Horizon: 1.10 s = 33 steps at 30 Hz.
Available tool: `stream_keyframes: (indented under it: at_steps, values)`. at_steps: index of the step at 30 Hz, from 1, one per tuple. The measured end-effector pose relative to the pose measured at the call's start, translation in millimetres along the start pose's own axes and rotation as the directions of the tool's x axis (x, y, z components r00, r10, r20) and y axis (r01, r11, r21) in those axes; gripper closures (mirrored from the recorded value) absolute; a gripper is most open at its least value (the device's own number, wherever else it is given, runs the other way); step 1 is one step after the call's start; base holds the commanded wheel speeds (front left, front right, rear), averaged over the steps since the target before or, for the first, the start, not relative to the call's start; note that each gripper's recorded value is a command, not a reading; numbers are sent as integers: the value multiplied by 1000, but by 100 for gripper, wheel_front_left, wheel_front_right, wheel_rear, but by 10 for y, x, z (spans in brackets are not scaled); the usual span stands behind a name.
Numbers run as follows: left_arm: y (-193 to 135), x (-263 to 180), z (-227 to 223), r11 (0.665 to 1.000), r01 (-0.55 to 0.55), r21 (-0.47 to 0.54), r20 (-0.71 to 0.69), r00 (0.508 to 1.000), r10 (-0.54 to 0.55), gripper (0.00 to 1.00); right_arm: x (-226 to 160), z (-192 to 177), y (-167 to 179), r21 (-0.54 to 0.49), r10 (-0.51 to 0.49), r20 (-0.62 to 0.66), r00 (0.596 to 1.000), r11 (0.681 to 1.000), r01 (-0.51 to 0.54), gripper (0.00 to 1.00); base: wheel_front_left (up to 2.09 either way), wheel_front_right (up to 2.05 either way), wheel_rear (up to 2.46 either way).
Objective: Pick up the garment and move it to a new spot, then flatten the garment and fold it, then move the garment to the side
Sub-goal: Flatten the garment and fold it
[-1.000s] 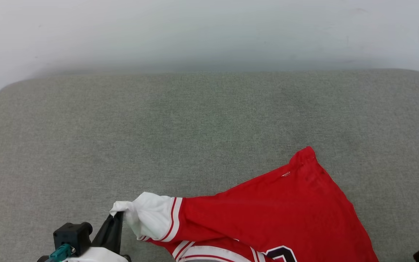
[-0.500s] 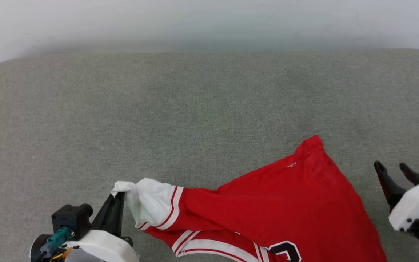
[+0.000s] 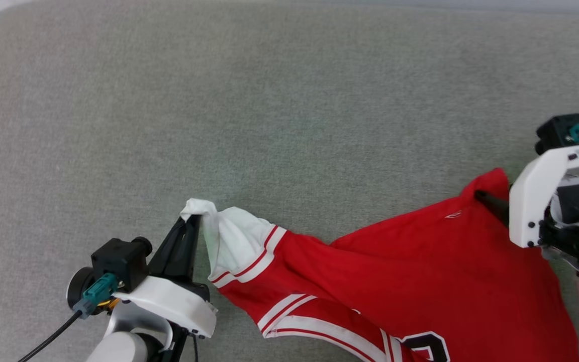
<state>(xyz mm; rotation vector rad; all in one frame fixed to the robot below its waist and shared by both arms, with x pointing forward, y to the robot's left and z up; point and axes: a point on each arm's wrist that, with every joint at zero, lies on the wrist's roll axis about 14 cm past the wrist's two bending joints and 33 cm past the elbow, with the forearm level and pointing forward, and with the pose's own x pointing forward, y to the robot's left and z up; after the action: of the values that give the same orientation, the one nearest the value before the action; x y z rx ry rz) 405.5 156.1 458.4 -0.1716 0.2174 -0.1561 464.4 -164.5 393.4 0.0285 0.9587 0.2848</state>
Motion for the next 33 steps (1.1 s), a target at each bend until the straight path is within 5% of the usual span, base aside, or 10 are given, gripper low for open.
stream_keyframes:
  at_steps: [6,7,8,15,22,33]
  values:
    - [73,48,-120,1000,-19,-12,-21,1000,19,100,287,-121,117,-36,26,-164,986,999,-33,4,0,0,0]
    - [84,41,-140,1000,-22,-13,-25,999,22,100,308,-137,127,-40,28,-188,982,999,-36,63,0,0,0]
    - [90,36,-156,1000,-25,-14,-29,999,24,100,319,-145,136,-40,32,-205,978,998,-41,100,0,0,0]
    - [106,19,-131,999,-30,-23,-19,999,30,100,265,-131,171,-52,36,-202,979,998,-47,100,0,0,0]
    - [159,57,278,1000,-15,-16,81,997,17,100,-70,403,193,-110,13,76,997,994,-5,100,0,0,0]
    - [58,543,1653,992,57,111,310,947,-89,100,-909,1301,-43,-69,-76,465,882,990,122,100,0,0,0]
